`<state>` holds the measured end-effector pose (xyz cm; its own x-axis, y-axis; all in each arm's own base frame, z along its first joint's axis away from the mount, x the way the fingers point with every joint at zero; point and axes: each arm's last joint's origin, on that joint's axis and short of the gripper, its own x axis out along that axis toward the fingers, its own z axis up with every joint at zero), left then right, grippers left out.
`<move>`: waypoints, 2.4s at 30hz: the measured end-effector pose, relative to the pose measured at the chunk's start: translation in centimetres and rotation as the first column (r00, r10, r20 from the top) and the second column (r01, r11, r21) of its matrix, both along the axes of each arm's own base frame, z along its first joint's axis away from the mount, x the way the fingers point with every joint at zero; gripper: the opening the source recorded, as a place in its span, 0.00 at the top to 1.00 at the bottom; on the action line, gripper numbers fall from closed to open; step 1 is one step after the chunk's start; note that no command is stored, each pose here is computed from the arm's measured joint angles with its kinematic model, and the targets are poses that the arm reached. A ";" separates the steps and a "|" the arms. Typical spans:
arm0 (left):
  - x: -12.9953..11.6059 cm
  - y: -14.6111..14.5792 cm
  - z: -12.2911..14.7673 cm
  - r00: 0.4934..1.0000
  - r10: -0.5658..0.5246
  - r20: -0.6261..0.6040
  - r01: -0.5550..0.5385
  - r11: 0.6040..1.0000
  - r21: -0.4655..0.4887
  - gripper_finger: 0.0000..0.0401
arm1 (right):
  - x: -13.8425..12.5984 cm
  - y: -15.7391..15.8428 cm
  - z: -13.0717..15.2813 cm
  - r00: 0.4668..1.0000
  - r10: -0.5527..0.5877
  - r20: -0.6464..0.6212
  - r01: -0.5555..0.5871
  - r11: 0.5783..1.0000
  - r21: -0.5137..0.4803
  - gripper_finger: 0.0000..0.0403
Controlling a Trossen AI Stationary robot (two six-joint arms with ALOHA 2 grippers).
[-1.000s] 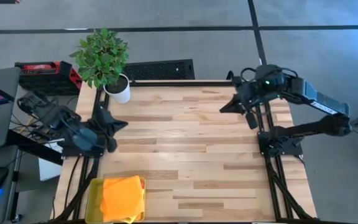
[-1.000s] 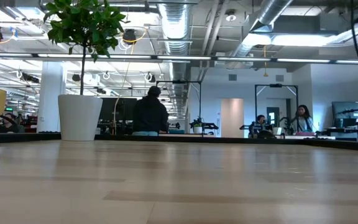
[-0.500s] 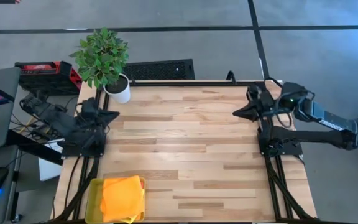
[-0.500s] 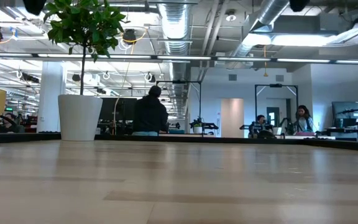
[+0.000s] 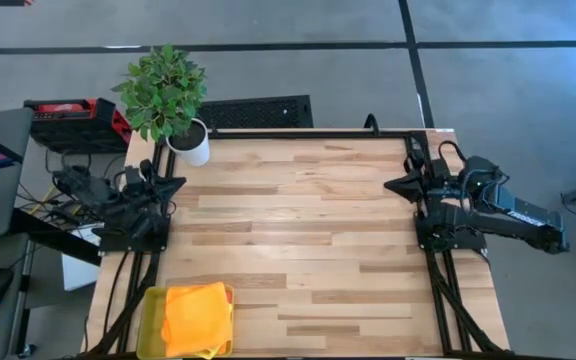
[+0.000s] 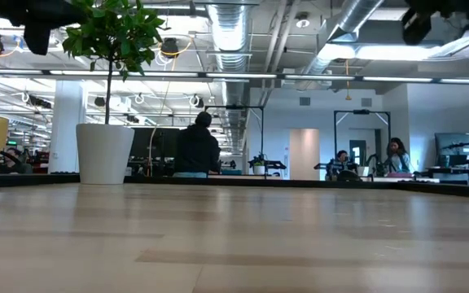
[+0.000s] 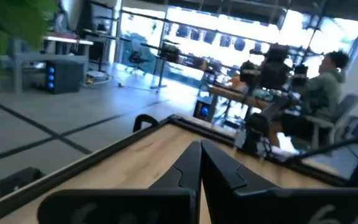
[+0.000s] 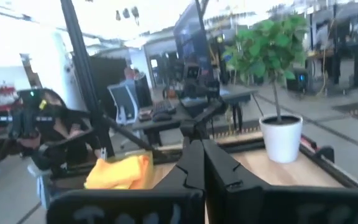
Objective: Fold microfiber towels
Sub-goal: Return to Home Position
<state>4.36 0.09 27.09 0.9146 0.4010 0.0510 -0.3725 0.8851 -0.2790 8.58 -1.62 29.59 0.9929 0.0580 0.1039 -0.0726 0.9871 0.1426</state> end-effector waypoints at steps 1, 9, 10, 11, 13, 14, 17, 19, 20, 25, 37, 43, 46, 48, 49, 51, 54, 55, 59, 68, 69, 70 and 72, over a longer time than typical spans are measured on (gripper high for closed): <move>0.0 0.0 -0.1 1.000 -0.010 -0.011 0.010 1.000 0.011 1.00 | -0.1 0.0 -0.4 1.000 -0.001 0.017 0.001 1.000 0.000 0.97; 0.1 -0.2 -0.2 0.997 -0.077 -0.011 0.077 0.996 0.037 1.00 | 0.0 -0.1 -4.2 0.994 -0.017 0.110 0.018 1.000 -0.001 0.97; 0.2 -0.3 -0.3 0.996 -0.087 -0.022 0.088 0.995 0.043 1.00 | 0.1 -0.1 -4.7 0.993 -0.017 0.121 0.018 1.000 -0.005 0.97; 0.3 -0.4 -0.5 0.995 -0.101 -0.026 0.102 0.994 0.043 1.00 | 0.2 -0.1 -5.2 0.991 -0.016 0.133 0.018 1.000 -0.008 0.97; 0.5 -0.5 -1.0 0.994 -0.107 -0.038 0.109 0.993 0.049 1.00 | 0.3 -0.2 -6.1 0.987 -0.015 0.158 0.018 1.000 -0.015 0.97; 0.6 -0.6 -1.2 0.993 -0.108 -0.040 0.110 0.993 0.050 1.00 | 0.4 -0.2 -6.5 0.986 -0.015 0.167 0.018 1.000 -0.017 0.97; 1.2 -1.0 -2.6 0.992 -0.102 -0.074 0.107 0.993 0.056 1.00 | 0.7 -0.3 -7.9 0.985 -0.012 0.170 0.012 1.000 0.004 0.97; 1.6 -1.2 -3.6 0.991 -0.094 -0.095 0.099 0.994 0.046 1.00 | 0.9 -0.3 -8.8 0.985 -0.011 0.171 0.009 1.000 0.012 0.97; 1.8 -1.3 -4.0 0.991 -0.093 -0.101 0.097 0.994 0.043 1.00 | 1.0 -0.4 -9.2 0.985 -0.010 0.172 0.007 1.000 0.018 0.97; 2.7 -1.9 -6.3 0.991 -0.078 -0.109 0.083 0.996 0.036 1.00 | 1.1 -0.4 -10.2 0.986 -0.009 0.164 0.005 1.000 0.028 0.97; 4.0 -2.7 -9.6 0.989 -0.083 -0.126 0.102 0.983 0.156 1.00 | 1.3 -0.4 -10.9 0.995 -0.015 0.102 0.020 0.999 -0.043 0.96; 4.0 -2.7 -9.6 0.988 -0.062 -0.142 0.088 0.979 0.185 1.00 | 1.5 -0.5 -12.3 0.999 -0.022 -0.045 0.023 0.999 0.024 0.94; 4.0 -2.5 -9.6 0.989 -0.010 -0.149 0.039 0.980 0.195 1.00 | 1.5 -0.5 -13.1 0.991 -0.018 -0.129 0.027 0.997 0.067 0.93; 3.9 -2.4 -9.7 0.988 0.026 -0.149 0.003 0.981 0.193 1.00 | 1.6 -0.5 -13.4 0.987 -0.017 -0.160 0.030 0.997 0.076 0.93; 3.9 -2.4 -9.7 0.988 0.038 -0.149 -0.009 0.982 0.191 1.00 | 1.6 -0.5 -13.5 0.986 -0.017 -0.164 0.030 0.997 0.078 0.92; 3.9 -2.4 -9.7 0.987 0.047 -0.152 -0.016 0.980 0.198 1.00 | 1.6 -0.5 -13.5 0.986 -0.013 -0.166 0.027 0.996 0.082 0.92; 3.9 -2.4 -9.7 0.985 0.052 -0.164 -0.014 0.974 0.224 1.00 | 1.6 -0.5 -13.5 0.986 -0.013 -0.165 0.026 0.996 0.080 0.92; 3.9 -2.4 -9.7 0.985 0.052 -0.164 -0.014 0.974 0.225 1.00 | 1.6 -0.5 -13.5 0.986 -0.013 -0.165 0.026 0.997 0.073 0.93; 3.9 -2.4 -9.7 0.987 0.049 -0.155 -0.016 0.979 0.204 1.00 | 1.6 -0.5 -13.5 0.986 -0.014 -0.164 0.025 0.997 0.069 0.93; 3.9 -2.4 -9.7 0.987 0.048 -0.155 -0.016 0.980 0.200 1.00 | 1.6 -0.5 -13.5 0.986 -0.013 -0.164 0.025 0.997 0.069 0.93; 3.9 -2.4 -9.7 0.987 0.048 -0.155 -0.016 0.980 0.201 1.00 | 1.6 -0.5 -13.5 0.986 -0.013 -0.164 0.025 0.997 0.069 0.93; 3.9 -2.4 -9.7 0.986 0.049 -0.156 -0.016 0.979 0.203 1.00 | 1.6 -0.5 -13.5 0.986 -0.013 -0.164 0.025 0.997 0.069 0.93; 3.9 -2.4 -9.7 0.986 0.049 -0.158 -0.016 0.978 0.206 1.00 | 1.6 -0.5 -13.5 0.986 -0.013 -0.165 0.025 0.997 0.069 0.93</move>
<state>8.27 -2.29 17.36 0.9042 0.4269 -0.0125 -0.4271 0.9038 -0.0280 10.16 -2.15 16.12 0.9977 0.0371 -0.0573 -0.0236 0.9751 0.2204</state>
